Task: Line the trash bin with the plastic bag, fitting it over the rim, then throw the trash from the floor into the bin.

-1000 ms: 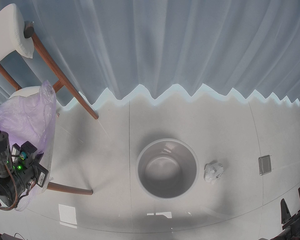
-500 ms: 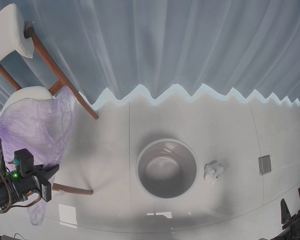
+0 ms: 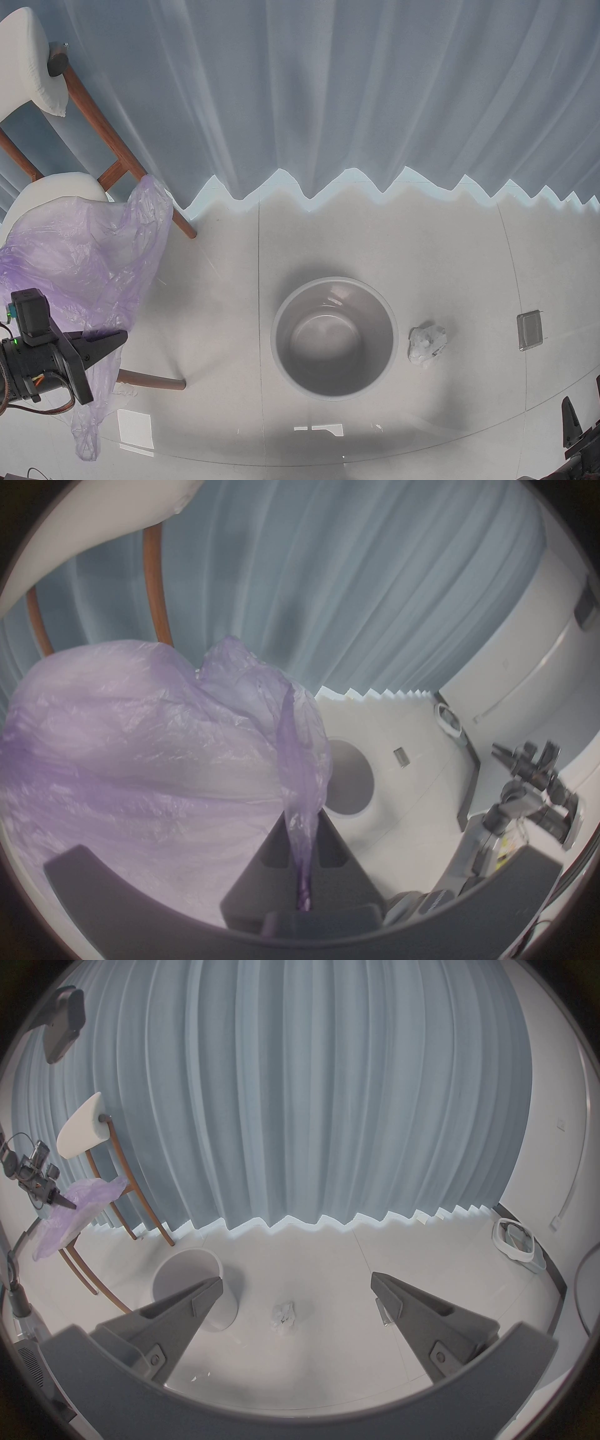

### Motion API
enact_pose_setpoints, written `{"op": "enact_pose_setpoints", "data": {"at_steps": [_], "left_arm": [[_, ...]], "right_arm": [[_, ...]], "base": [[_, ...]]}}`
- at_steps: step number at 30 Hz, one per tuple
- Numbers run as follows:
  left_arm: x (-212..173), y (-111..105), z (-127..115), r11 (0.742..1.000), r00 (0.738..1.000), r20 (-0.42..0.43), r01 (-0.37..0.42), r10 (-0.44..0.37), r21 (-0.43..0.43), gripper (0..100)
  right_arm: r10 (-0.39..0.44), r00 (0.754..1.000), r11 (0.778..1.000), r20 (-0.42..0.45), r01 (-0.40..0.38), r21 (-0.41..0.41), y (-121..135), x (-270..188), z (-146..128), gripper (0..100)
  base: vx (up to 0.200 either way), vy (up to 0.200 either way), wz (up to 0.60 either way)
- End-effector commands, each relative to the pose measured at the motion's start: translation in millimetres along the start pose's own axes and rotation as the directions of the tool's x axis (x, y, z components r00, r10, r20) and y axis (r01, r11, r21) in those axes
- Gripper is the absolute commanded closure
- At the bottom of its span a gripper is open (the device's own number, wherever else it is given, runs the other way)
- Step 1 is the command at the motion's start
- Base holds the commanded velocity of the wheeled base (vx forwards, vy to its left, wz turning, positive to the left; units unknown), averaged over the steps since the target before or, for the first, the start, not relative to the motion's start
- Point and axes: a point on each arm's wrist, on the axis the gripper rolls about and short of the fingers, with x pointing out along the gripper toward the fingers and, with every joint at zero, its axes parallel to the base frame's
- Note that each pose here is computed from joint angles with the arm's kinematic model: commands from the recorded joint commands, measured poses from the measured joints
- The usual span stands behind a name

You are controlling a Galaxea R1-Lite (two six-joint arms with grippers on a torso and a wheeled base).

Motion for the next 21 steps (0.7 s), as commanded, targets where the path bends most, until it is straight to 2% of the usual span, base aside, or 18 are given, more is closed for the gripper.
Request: {"op": "enact_pose_setpoints", "data": {"at_steps": [1, 8, 15, 21], "left_arm": [[-8.0, -1.5, 5.6, 0.997, 0.998, 0.048, 0.030, -0.027, -0.066, 100], [-9.9, -2.3, 16.1, 0.987, 0.996, 0.080, 0.049, -0.037, -0.151, 100], [-2.9, -2.2, 28.5, 0.958, 0.995, 0.085, 0.075, -0.054, -0.278, 100], [3.2, -11.5, 36.7, 0.943, 0.988, 0.088, 0.148, -0.128, -0.298, 100]], "right_arm": [[0.001, 1.000, 1.000, 0.002, -0.001, 0.005, -0.1, -0.2, -4.8, 0], [-0.003, 1.000, 1.000, 0.002, 0.003, 0.008, -0.1, -0.2, -4.8, 0], [-0.003, 1.000, 1.000, 0.002, 0.003, 0.008, -0.1, -0.2, -4.8, 0], [-0.003, 1.000, 1.000, 0.002, 0.003, 0.014, -0.1, -0.2, -4.8, 0]], "base": [[0.000, 0.000, 0.00], [0.000, 0.000, 0.00], [0.000, 0.000, 0.00], [0.000, 0.000, 0.00]]}}
